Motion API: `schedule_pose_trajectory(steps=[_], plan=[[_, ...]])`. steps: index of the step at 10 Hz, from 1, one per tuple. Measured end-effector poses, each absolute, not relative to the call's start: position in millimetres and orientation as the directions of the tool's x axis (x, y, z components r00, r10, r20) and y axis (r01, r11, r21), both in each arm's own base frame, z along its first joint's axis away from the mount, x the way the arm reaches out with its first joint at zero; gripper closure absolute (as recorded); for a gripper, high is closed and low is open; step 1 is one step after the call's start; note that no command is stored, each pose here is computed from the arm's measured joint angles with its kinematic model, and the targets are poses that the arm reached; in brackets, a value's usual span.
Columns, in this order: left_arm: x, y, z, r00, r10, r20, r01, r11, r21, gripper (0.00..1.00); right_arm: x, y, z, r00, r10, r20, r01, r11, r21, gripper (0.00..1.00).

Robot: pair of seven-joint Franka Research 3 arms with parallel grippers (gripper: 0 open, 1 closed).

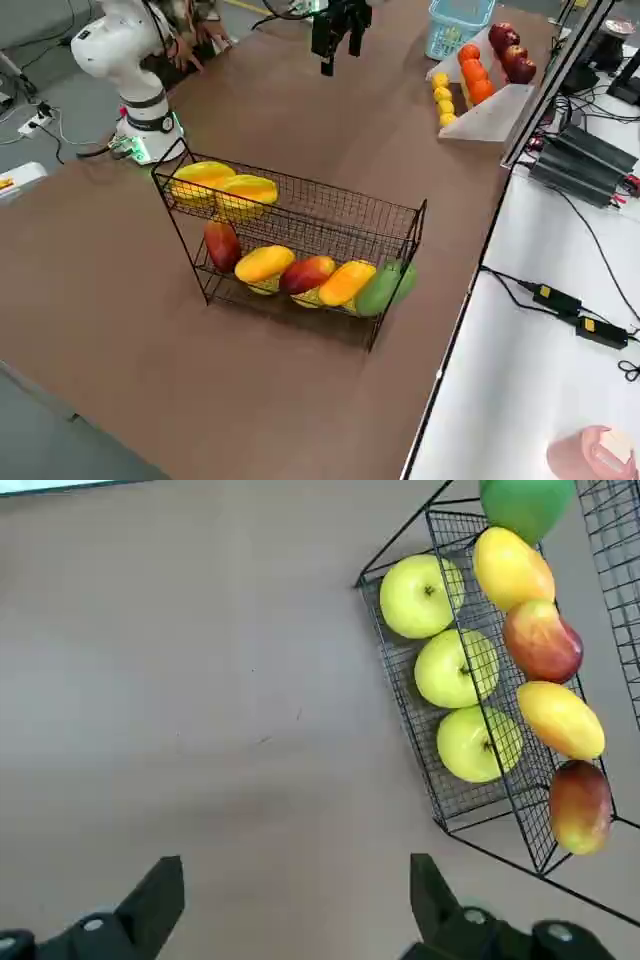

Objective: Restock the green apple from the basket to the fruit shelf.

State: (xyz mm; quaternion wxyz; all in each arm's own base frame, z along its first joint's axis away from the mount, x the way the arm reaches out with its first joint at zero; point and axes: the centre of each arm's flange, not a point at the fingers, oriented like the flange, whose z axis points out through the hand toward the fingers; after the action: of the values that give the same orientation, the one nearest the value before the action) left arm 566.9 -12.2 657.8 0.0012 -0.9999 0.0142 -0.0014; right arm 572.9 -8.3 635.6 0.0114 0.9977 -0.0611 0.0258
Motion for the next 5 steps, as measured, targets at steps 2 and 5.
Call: schedule_pose_trajectory(steps=[2, 5], plan=[[565.9, -12.2, 660.1, 0.999, -0.052, 0.007, -0.052, -0.999, -0.002, 0.00, 572.8, -8.2, 636.1, 0.991, -0.121, 0.055, -0.122, -0.992, 0.019, 0.00], [567.4, -12.5, 655.9, 0.998, -0.061, -0.001, -0.061, -0.998, -0.002, 0.00, 572.7, -5.0, 636.1, 0.992, -0.116, 0.054, -0.117, -0.993, 0.019, 0.00]])
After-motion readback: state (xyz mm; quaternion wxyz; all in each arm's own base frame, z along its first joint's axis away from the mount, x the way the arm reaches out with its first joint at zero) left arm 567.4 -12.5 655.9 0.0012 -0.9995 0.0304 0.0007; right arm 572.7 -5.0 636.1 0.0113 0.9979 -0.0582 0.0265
